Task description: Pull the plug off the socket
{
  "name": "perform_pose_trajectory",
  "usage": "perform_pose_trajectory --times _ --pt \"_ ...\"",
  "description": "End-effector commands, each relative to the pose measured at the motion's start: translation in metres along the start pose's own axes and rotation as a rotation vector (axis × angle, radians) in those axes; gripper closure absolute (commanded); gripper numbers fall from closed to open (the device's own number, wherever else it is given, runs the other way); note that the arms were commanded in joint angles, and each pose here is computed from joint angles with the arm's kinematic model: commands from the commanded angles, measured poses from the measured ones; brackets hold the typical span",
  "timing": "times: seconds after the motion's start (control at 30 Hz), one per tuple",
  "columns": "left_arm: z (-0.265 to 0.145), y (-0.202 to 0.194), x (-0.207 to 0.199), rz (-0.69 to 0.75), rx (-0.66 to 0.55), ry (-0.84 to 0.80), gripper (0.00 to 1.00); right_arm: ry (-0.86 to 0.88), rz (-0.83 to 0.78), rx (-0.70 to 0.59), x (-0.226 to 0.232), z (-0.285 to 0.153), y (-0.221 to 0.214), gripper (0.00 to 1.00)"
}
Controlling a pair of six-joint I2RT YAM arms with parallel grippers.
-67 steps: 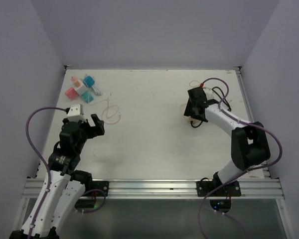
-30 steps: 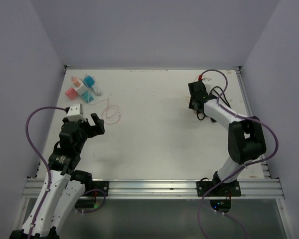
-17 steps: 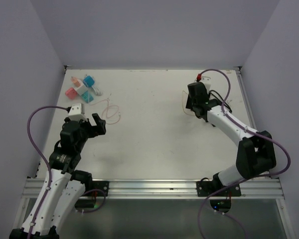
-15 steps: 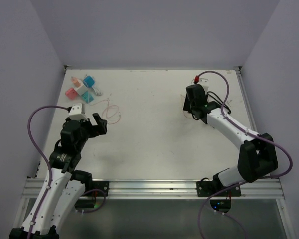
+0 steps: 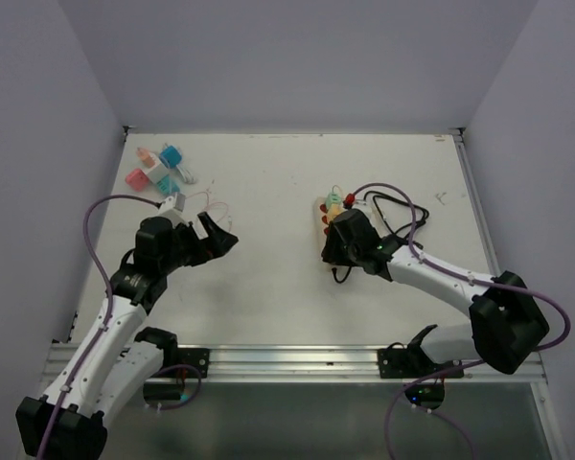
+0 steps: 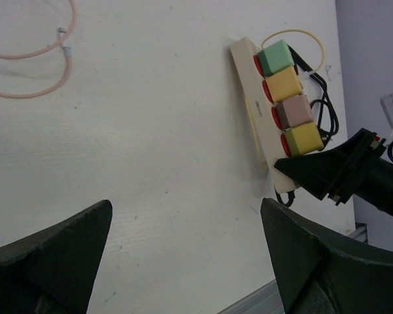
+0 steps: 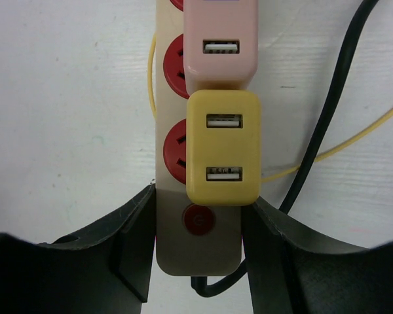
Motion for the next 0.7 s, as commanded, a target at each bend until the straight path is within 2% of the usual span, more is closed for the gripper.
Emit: perform_pose_trajectory --times 0.0,0.17,0.4,0.67 --pt "-0.004 0.009 -0.052 -0.083 -0.005 -0.187 0.00 0.199 0.119 -0.074 0.044 -0.015 0.020 1.00" --pt "0.011 -0.013 -0.066 -0.120 0.051 -0.206 0.01 0.349 0.179 -0.091 0.066 -0.027 0.016 1.00" --pt "0.034 -0.043 -0.094 -0.141 0.120 -0.230 0.04 0.466 0.212 -0.064 0.077 -0.029 -0.001 1.00" --pt "0.073 -0.072 -0.090 -0.157 0.154 -0.105 0.04 0.589 0.184 -0.038 0.091 -0.038 -0.022 1.00"
Point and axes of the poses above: each gripper's point midway between its finger pads, its own z axis out along the fingers, its own x axis along the line the jaws close on, y = z × x, the point moved 2 cm from there along -z, back along the fingers, and after that the axes turned 9 degrees about -z, right-handed, at the moved point
